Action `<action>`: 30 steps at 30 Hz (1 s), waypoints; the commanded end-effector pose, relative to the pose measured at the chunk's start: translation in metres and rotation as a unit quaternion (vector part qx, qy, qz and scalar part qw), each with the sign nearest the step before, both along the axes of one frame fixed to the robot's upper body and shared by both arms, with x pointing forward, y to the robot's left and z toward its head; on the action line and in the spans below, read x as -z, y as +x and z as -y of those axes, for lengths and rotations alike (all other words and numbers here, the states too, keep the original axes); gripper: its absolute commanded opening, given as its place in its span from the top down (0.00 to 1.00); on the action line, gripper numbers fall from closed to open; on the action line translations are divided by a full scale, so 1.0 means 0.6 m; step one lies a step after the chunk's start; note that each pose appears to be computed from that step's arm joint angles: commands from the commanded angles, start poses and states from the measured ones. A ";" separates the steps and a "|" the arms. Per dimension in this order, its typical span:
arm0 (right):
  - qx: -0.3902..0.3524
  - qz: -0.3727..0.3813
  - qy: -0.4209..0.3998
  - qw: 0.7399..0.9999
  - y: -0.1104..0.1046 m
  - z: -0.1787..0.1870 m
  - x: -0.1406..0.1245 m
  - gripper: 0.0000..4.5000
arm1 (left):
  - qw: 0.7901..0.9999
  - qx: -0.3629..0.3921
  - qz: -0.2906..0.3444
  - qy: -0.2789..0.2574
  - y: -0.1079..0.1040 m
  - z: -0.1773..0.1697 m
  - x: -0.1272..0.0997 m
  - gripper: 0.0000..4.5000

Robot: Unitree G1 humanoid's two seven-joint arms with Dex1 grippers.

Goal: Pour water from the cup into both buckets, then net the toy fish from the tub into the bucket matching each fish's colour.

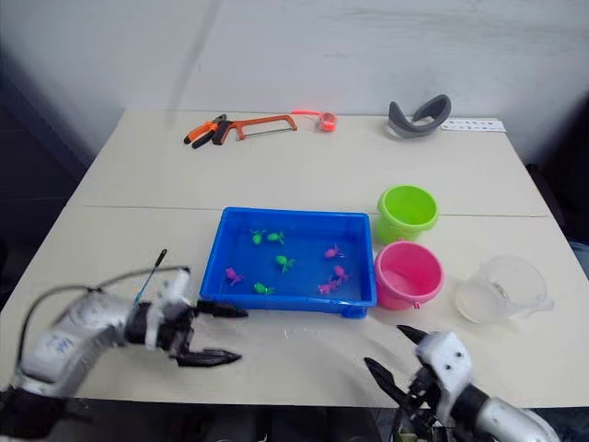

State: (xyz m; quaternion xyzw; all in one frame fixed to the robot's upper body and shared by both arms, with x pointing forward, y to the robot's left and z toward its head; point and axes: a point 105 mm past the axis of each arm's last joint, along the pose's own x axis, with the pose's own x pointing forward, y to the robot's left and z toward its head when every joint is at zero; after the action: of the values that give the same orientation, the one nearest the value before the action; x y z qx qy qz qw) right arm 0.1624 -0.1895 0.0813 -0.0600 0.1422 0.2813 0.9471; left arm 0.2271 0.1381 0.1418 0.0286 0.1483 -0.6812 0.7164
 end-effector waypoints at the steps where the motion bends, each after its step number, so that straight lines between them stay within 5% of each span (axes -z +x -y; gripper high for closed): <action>1: 0.105 0.024 0.033 0.994 -0.012 0.049 -0.032 0.00 | 0.998 0.046 0.004 -0.051 0.008 0.029 -0.053 0.00; 12: 0.387 0.064 0.026 0.919 -0.021 0.246 -0.051 0.00 | 0.985 0.105 0.089 -0.105 0.068 0.140 -0.114 0.00; 30: 0.440 0.062 -0.010 0.896 0.055 0.340 -0.042 0.00 | 0.976 0.121 0.128 -0.124 0.061 0.195 -0.133 0.00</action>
State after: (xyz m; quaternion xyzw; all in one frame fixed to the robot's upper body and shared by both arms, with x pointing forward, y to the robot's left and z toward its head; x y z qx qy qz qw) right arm 0.1945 -0.3904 0.1000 -0.0065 0.1060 -0.1635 0.9808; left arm 0.2693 0.0250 0.2112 0.0293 -0.0129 -0.7602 0.6489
